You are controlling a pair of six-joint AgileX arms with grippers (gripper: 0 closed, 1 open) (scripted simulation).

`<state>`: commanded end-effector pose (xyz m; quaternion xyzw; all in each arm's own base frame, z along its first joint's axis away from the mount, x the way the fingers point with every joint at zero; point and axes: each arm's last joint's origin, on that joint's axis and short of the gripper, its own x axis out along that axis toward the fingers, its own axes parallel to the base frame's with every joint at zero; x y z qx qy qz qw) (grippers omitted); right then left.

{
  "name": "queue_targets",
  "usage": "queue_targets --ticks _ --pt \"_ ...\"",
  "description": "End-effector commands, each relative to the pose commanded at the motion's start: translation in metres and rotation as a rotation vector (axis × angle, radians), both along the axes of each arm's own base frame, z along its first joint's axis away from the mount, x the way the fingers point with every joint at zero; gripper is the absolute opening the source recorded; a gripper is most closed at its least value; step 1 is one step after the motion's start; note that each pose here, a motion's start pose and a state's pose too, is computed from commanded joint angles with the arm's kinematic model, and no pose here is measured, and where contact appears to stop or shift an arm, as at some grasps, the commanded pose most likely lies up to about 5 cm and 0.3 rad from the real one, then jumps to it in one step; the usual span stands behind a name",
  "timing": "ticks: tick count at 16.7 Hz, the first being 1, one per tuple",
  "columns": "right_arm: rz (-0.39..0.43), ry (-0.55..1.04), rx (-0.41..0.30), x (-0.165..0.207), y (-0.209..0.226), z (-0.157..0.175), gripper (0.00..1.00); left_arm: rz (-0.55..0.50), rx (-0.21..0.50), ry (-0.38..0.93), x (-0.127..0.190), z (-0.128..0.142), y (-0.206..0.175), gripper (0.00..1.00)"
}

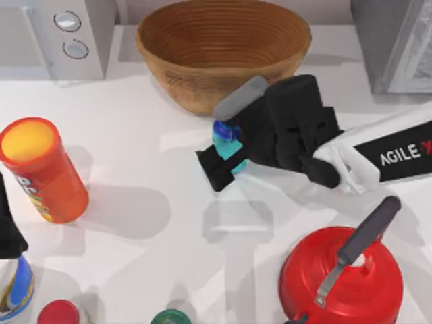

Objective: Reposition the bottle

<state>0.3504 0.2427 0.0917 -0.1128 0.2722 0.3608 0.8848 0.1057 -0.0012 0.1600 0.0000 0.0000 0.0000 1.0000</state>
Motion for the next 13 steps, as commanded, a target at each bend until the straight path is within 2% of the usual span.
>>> queue_targets --ticks 1,13 --pt "0.0 0.0 0.0 0.0 0.0 0.0 1.0 0.0 0.0 0.0 0.0 0.0 0.0 1.0" --pt "0.0 0.0 0.0 0.0 0.0 0.0 0.1 0.0 0.0 0.0 0.0 0.0 0.0 1.0"
